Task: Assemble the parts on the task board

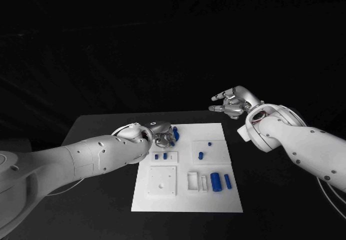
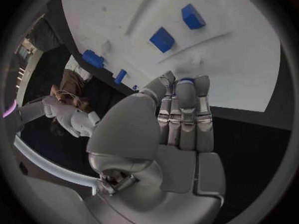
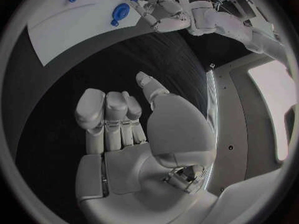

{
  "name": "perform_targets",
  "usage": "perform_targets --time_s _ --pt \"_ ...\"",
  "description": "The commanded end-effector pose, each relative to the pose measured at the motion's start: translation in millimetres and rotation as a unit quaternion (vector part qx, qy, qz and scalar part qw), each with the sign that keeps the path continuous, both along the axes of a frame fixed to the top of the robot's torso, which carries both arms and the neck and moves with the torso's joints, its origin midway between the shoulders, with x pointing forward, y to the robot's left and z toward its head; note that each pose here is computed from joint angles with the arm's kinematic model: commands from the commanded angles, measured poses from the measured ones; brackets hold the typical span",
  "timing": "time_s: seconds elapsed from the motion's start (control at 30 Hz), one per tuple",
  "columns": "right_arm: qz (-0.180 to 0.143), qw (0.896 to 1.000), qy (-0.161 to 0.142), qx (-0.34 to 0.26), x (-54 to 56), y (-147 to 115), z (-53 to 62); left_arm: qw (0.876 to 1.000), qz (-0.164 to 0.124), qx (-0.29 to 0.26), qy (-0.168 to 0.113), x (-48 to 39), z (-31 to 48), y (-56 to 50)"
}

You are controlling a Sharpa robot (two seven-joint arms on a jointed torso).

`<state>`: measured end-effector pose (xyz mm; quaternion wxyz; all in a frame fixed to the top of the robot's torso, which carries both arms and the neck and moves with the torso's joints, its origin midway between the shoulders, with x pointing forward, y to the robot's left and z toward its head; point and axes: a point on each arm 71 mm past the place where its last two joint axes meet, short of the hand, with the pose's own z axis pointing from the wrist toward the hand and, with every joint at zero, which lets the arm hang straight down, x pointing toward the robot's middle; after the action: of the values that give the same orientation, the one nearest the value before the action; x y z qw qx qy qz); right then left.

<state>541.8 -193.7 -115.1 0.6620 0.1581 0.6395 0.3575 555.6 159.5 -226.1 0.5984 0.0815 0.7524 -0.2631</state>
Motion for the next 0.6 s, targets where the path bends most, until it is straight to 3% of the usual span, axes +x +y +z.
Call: perform_targets --time_s 0.03,0.17,0.37,0.6 --pt "0.007 1.000 -0.001 -0.005 -0.4 1 -0.1 0.999 0.011 -0.029 0.021 -0.8 4.9 3.0" --pt "0.006 1.000 -0.001 -0.006 -0.3 0 -0.2 0.999 0.017 -0.038 0.034 -1.9 11.6 9.9" --pt "0.004 1.000 0.000 -0.007 -0.3 -3 -0.2 0.997 0.030 -0.042 0.056 -3.5 23.2 28.7" --pt "0.003 1.000 0.000 -0.008 -0.2 -4 -0.4 0.996 0.039 -0.034 0.074 -5.6 25.8 43.7"
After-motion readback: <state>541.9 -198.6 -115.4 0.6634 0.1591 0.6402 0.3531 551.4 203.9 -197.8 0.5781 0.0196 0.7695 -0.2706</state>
